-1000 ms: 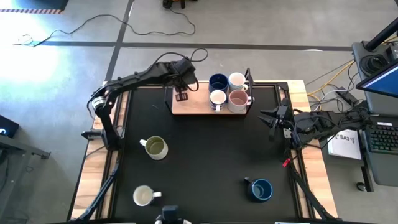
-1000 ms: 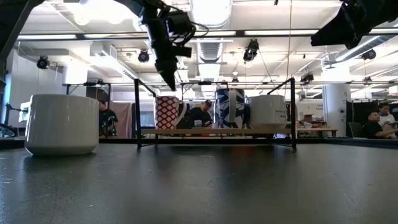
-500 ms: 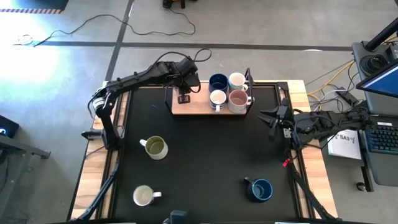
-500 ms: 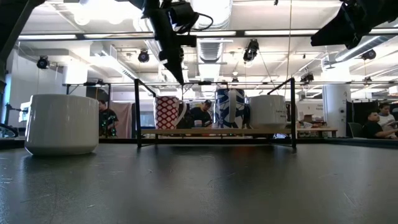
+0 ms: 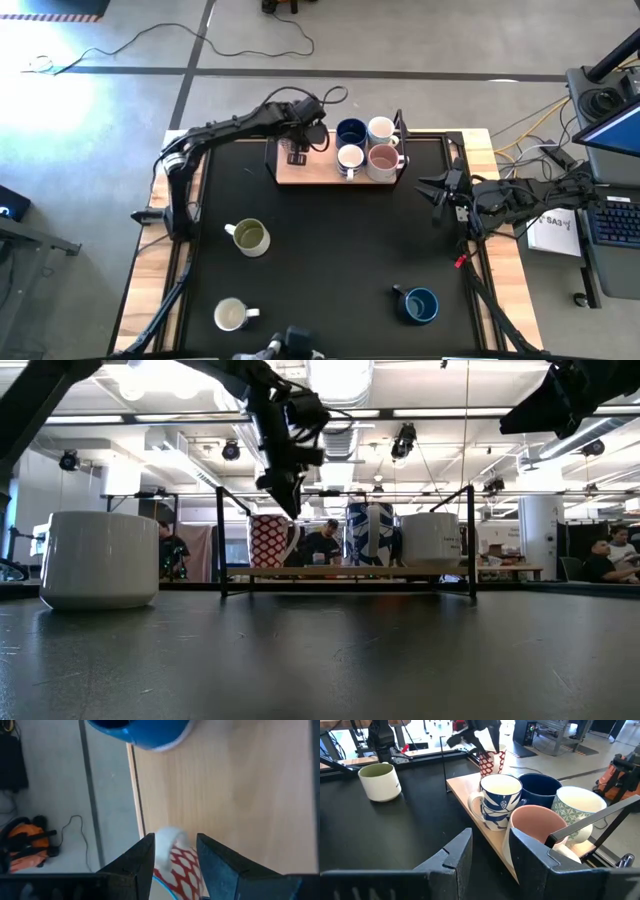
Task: Place coffee mugs
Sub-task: Put the red mug on the shelf
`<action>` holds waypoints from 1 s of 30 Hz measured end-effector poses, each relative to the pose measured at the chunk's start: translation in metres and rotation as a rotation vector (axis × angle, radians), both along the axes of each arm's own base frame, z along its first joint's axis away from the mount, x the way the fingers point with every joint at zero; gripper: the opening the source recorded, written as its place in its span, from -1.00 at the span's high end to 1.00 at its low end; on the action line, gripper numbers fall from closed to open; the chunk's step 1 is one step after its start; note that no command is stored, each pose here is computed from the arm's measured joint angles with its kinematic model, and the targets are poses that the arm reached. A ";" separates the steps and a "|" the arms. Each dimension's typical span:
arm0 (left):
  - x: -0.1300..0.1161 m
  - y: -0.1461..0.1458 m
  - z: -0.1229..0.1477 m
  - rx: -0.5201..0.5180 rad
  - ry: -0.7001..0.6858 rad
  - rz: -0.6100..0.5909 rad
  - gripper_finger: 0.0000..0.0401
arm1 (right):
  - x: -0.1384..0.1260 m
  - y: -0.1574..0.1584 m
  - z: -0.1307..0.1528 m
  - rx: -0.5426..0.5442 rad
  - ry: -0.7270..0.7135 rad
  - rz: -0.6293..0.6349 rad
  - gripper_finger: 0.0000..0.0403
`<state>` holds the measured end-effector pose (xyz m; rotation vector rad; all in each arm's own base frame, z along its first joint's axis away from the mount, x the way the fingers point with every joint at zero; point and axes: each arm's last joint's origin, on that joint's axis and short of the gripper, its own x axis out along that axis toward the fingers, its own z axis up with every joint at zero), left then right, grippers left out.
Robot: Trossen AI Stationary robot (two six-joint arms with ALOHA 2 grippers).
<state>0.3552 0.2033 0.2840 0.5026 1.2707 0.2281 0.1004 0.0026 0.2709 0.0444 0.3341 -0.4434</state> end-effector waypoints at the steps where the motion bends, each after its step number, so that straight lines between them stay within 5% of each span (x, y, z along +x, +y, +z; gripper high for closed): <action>1: 0.001 0.001 -0.003 0.005 0.014 -0.001 0.36 | 0.000 0.000 0.000 0.000 -0.001 0.000 0.40; 11: 0.010 0.016 -0.006 0.026 0.065 -0.020 0.36 | 0.000 0.000 0.000 0.000 0.000 0.000 0.40; 30: 0.036 0.035 -0.005 -0.112 0.228 0.022 0.41 | 0.000 0.000 0.000 0.000 0.000 0.000 0.40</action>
